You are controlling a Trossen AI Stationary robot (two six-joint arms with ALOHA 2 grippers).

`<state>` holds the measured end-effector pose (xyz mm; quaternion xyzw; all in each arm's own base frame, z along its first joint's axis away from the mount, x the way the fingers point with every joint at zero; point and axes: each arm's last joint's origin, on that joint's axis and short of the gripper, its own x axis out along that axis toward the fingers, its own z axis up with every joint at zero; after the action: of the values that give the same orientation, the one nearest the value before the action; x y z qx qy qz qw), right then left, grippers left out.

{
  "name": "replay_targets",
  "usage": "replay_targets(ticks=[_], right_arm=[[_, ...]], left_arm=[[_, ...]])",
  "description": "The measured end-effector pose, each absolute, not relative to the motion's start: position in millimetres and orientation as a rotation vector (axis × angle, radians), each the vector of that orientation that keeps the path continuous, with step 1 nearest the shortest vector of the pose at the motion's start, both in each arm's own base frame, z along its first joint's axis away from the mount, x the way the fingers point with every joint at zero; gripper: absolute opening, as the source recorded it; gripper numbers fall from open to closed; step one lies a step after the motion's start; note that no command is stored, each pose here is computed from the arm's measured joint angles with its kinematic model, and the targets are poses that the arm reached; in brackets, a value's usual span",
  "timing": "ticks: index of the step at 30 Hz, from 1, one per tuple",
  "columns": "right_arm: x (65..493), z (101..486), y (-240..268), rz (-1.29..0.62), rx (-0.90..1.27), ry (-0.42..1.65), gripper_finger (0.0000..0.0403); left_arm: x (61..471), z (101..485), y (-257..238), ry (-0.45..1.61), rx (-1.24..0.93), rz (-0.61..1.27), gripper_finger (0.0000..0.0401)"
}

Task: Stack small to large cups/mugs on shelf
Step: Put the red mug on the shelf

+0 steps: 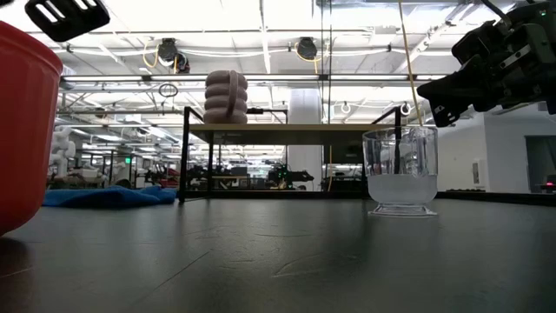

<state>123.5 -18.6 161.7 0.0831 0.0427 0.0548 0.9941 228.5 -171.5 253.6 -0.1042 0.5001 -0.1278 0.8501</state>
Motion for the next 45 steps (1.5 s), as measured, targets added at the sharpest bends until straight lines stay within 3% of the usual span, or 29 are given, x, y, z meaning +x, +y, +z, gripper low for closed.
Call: replay_targets(ticks=[13,24,32,45], right_arm=[[123.5,161.7,-18.6,0.110,0.167,0.085,0.0000],[123.5,161.7,-18.6,0.110,0.164,0.085,0.0000],[123.6,162.4,-18.6,0.110,0.164,0.078,0.0000],[123.7,163.1,-18.6,0.111,0.163,0.071,0.0000]], left_arm=[[239.8,263.7,-176.9,0.911,-0.246,-0.377,0.0007],[233.9,255.0,-167.1,1.008,-0.170,-0.271,0.0002],[234.0,254.9,-167.1,1.022,-0.179,-0.299,0.0005],[234.8,255.8,-167.9,1.019,-0.219,-0.297,0.0123]])
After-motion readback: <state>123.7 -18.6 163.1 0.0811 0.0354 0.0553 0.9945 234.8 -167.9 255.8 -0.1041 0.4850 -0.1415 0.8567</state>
